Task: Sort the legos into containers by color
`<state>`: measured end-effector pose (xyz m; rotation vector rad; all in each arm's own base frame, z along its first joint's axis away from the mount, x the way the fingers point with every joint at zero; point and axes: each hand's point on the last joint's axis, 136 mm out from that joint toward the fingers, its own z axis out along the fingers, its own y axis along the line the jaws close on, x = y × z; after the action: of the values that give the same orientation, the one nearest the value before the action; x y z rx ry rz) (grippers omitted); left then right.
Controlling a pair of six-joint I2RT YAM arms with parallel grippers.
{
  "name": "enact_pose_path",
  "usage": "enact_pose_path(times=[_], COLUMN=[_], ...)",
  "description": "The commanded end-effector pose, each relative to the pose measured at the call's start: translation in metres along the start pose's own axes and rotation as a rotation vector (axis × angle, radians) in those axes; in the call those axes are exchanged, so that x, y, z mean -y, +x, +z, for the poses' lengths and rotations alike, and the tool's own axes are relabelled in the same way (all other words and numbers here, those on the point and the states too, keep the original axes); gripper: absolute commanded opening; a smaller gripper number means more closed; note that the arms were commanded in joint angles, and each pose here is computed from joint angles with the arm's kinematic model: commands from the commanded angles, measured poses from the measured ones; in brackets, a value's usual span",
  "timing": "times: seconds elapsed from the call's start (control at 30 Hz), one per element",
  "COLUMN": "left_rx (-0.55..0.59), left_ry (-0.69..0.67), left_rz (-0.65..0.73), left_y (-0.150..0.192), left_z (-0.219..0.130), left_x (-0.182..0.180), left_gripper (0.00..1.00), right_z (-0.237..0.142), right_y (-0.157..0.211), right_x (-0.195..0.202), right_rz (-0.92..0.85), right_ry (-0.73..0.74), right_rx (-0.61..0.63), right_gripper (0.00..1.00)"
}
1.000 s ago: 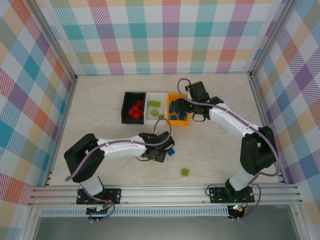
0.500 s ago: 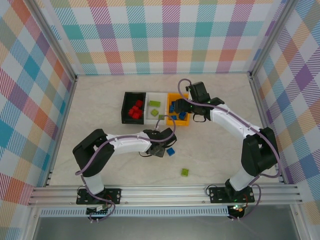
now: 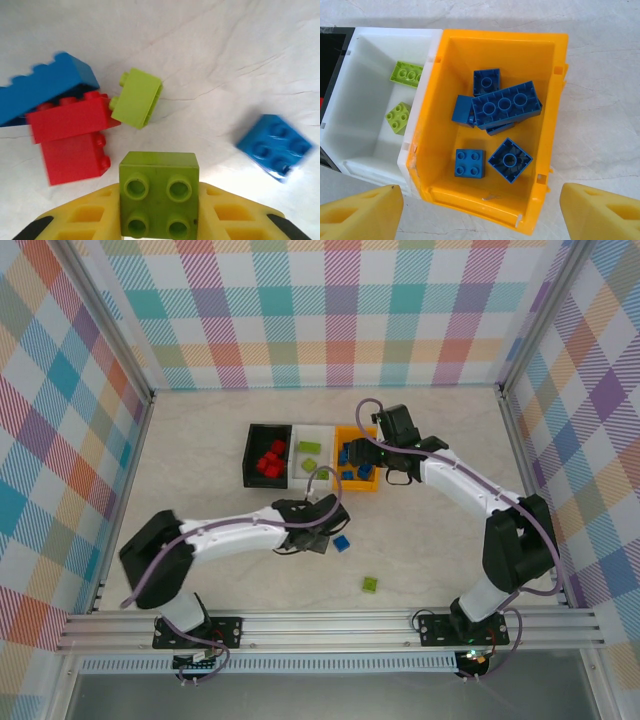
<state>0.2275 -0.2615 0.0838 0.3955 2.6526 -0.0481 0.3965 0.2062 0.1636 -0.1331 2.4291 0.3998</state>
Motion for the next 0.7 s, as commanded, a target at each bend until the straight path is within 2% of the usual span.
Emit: enact_pose_path(times=[0.0, 0.17, 0.33, 0.5, 0.67], left_rx=[0.063, 0.167, 0.179, 0.141, 0.068], left_ry=[0.001, 0.006, -0.016, -0.029, -0.051], left_rz=[-0.075, -0.198, -0.245, -0.255, -0.249], left_y=[-0.026, -0.100, -0.164, -0.198, -0.207], left_z=[-0.035, -0.036, -0.001, 0.039, 0.070], left_x=[-0.017, -0.045, -0.055, -0.051, -0.043], left_gripper=[0.32, 0.32, 0.31, 0.30, 0.30], right_z=[-0.012, -0.006, -0.009, -0.021, -0.037], right_y=[-0.005, 0.015, 0.037, 0.058, 0.081], right_x=[-0.004, 0.001, 0.005, 0.004, -0.006], right_rz=[0.026, 0.053, 0.066, 0.059, 0.015], right_ry=[-0.029, -0.030, -0.038, -0.061, -0.113], right_rx=[0.034, -0.007, -0.046, -0.067, -0.097], right_gripper=[0.82, 0.82, 0.81, 0.81, 0.81])
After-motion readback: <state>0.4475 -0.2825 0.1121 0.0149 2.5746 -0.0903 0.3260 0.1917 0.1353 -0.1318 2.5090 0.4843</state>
